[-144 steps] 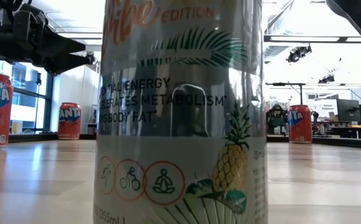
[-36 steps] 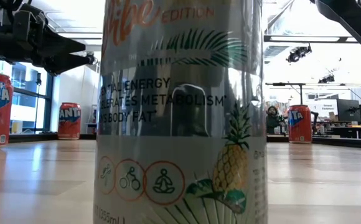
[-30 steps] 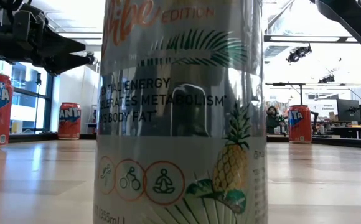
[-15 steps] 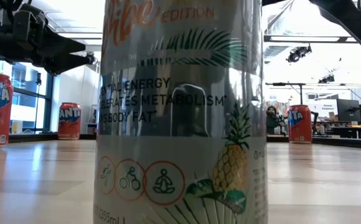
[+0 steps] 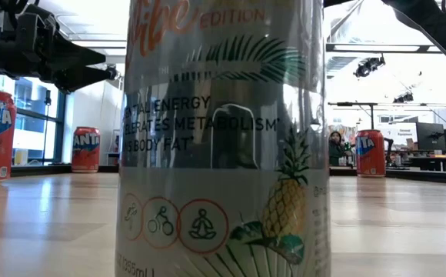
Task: Place canned beverage on shelf
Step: Put the top white yellow soda can on the shelf
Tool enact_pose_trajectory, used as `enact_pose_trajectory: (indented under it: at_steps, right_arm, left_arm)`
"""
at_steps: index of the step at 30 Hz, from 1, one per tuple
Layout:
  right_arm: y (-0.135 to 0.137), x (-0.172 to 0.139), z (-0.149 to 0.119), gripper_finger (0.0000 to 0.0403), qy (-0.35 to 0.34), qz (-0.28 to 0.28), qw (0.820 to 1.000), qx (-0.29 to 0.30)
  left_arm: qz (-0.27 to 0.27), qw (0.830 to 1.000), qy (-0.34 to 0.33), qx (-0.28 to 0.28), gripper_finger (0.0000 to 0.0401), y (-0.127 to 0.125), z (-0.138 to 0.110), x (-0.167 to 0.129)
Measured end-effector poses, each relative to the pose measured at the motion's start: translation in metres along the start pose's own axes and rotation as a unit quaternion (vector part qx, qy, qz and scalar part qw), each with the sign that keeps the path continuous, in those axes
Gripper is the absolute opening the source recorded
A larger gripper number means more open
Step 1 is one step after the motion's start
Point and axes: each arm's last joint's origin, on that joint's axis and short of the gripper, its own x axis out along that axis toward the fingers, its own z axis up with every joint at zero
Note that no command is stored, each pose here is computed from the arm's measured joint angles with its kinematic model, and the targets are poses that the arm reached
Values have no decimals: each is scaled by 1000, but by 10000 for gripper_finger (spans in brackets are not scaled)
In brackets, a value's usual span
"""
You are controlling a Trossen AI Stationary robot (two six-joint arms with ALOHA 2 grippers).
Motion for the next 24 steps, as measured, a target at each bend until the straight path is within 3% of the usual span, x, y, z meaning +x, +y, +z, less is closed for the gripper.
enact_pose_trajectory:
  at_steps: [24]
  right_arm:
    - [11, 6, 4, 257, 9, 3, 1000, -14]
  left_arm:
    - [0, 1000, 0, 0, 314, 0, 0, 0]
